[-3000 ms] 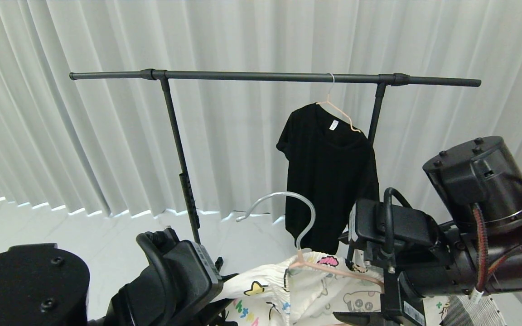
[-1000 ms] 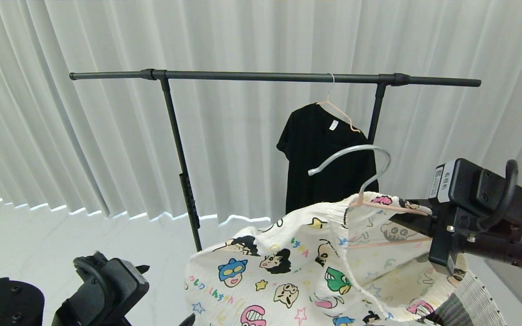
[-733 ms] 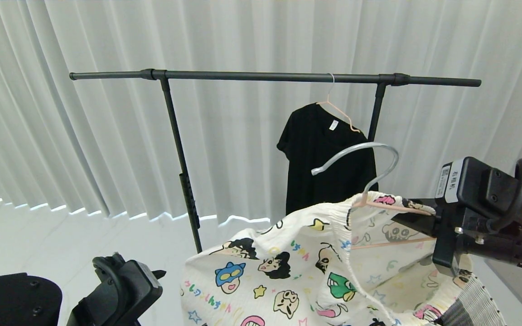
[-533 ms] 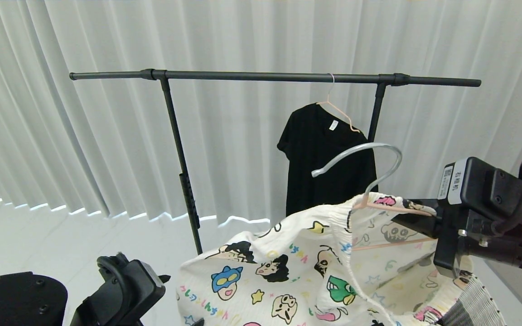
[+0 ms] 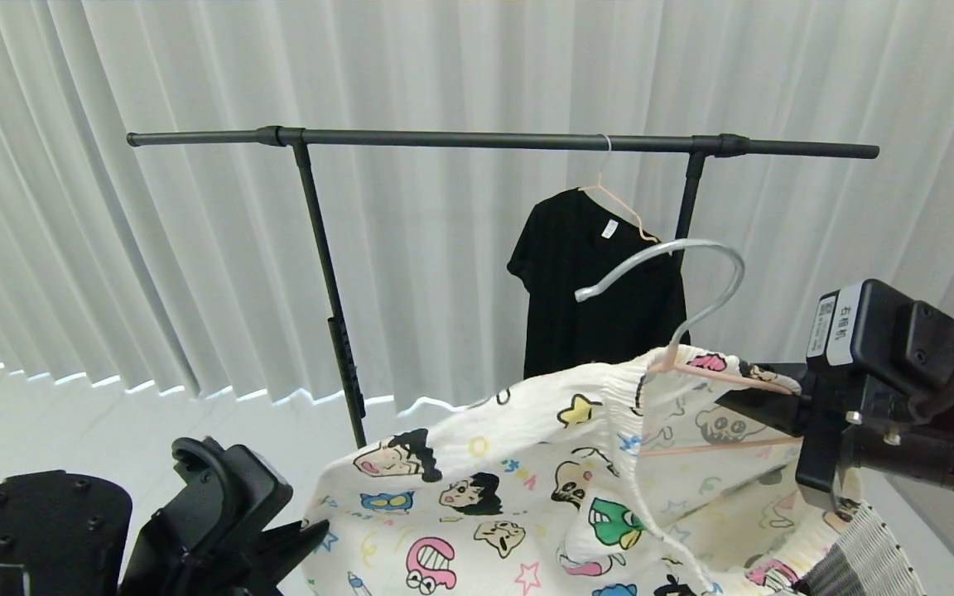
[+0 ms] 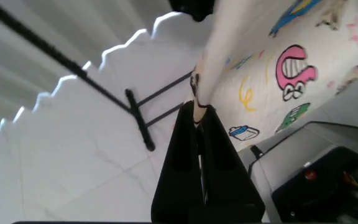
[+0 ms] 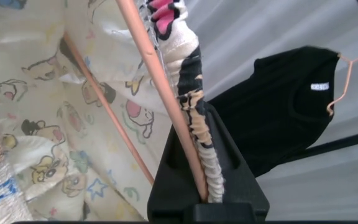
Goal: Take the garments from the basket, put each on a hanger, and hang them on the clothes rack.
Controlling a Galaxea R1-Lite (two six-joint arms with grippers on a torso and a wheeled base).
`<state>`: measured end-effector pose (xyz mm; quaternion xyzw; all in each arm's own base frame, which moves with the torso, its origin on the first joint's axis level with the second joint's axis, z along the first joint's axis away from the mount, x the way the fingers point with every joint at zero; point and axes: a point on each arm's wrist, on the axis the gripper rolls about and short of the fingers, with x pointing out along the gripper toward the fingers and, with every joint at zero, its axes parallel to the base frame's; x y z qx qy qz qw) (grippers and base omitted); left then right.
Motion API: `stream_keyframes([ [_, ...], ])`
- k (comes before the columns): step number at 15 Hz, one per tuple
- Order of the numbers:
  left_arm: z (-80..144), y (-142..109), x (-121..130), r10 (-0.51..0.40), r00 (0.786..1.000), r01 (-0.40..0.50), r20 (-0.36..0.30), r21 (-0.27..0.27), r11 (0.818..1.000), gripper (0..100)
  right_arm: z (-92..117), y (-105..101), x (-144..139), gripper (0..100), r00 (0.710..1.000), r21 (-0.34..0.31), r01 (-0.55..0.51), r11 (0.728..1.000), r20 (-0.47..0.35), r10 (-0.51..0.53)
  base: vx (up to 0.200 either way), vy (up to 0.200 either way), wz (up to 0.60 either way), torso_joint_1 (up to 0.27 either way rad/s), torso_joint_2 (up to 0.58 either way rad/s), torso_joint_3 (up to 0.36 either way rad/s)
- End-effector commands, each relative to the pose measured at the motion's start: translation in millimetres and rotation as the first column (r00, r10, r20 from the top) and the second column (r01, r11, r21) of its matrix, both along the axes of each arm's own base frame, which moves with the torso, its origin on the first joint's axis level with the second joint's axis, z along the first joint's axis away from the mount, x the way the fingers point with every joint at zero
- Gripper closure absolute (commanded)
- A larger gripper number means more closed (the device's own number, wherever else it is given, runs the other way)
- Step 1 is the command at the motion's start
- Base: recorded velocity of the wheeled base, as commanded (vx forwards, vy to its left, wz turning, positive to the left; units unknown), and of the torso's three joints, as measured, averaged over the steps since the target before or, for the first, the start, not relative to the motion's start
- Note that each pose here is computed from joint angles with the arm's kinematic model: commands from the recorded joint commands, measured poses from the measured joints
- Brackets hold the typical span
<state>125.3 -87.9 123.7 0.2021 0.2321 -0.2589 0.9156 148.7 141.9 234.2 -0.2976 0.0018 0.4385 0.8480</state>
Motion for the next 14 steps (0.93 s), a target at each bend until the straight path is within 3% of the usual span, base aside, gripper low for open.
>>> stream_keyframes([
  [1, -5, 12, 12, 0.11, 0.994, -0.109, -0.026, 0.02, 0.994, 100, 2, -1, 0, 100, 1.0, 0.024, 0.01, 1.0, -0.011, -0.009, 0.0, 0.0, 0.0, 0.0, 0.0, 0.0],
  [5, -8, 22, 20, 0.194, 0.98, -0.192, -0.04, 0.036, 0.981, 100, 7, -1, 1, 100, 0.997, 0.087, 0.071, 0.994, -0.019, -0.069, 0.0, 0.0, 0.0, 0.0, 0.0, 0.0],
  [11, -6, 23, 20, 0.204, 0.979, -0.203, -0.027, 0.034, 0.979, 100, 8, -2, 2, 100, 0.994, 0.116, 0.11, 0.987, -0.03, -0.107, 0.0, 0.0, 0.0, 0.0, 0.0, 0.0],
  [12, -6, 23, 20, 0.205, 0.978, -0.204, -0.026, 0.033, 0.978, 0, 8, -2, 2, 100, 0.994, 0.116, 0.11, 0.987, -0.03, -0.107, 0.0, 0.0, 0.0, 0.0, 0.0, 0.0],
  [14, -4, 23, 21, 0.205, 0.979, -0.205, -0.018, 0.027, 0.978, 0, 9, -2, 1, 100, 0.994, 0.118, 0.112, 0.987, -0.03, -0.109, 0.0, 0.0, 0.0, 0.0, 0.0, 0.0],
])
